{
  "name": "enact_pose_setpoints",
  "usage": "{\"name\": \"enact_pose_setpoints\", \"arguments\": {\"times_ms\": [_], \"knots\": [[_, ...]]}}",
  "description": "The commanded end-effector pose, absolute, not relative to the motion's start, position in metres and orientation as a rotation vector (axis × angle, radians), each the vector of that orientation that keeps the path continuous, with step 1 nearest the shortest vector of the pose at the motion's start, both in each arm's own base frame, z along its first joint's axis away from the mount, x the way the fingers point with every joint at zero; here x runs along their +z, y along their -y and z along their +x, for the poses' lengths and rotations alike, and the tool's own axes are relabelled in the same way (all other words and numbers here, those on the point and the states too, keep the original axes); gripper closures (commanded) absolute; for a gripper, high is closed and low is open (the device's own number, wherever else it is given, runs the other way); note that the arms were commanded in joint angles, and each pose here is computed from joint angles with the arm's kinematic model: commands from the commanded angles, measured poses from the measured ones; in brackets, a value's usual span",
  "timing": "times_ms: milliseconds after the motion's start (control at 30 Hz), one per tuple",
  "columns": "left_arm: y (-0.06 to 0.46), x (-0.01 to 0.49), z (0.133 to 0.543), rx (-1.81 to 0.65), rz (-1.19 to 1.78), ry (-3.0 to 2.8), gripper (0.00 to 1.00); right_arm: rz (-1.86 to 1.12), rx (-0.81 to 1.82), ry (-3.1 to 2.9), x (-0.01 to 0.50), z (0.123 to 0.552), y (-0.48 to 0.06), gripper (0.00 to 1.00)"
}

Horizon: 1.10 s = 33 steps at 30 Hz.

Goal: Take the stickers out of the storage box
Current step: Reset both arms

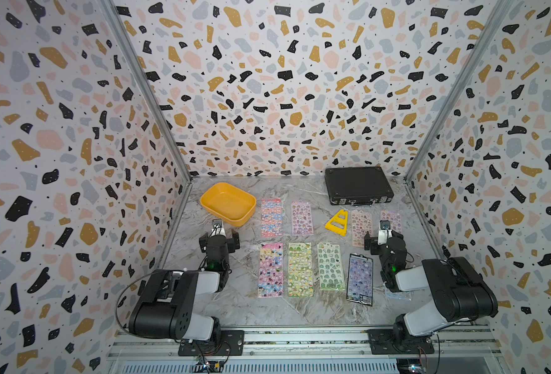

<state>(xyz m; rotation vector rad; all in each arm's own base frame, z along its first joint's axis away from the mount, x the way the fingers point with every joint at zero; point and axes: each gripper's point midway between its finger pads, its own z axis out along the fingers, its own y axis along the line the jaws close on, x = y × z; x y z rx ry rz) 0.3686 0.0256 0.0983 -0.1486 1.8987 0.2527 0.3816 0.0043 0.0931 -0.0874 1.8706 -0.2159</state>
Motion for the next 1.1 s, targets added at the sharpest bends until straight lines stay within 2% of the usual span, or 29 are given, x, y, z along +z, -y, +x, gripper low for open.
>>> {"name": "enact_pose_setpoints", "arguments": {"times_ms": [0,1067], "knots": [[-0.0269,0.1005,0.372,0.225,-0.166,-1.902,0.01,-0.08,-0.179,-1.965,0.0822,0.3839,-0.0015,0.01],[-0.0261,0.1018,0.3711,0.226,-0.16,-1.89,0.01,-0.071,-0.139,-1.962,0.0828,0.3842,0.0013,0.01]]}}
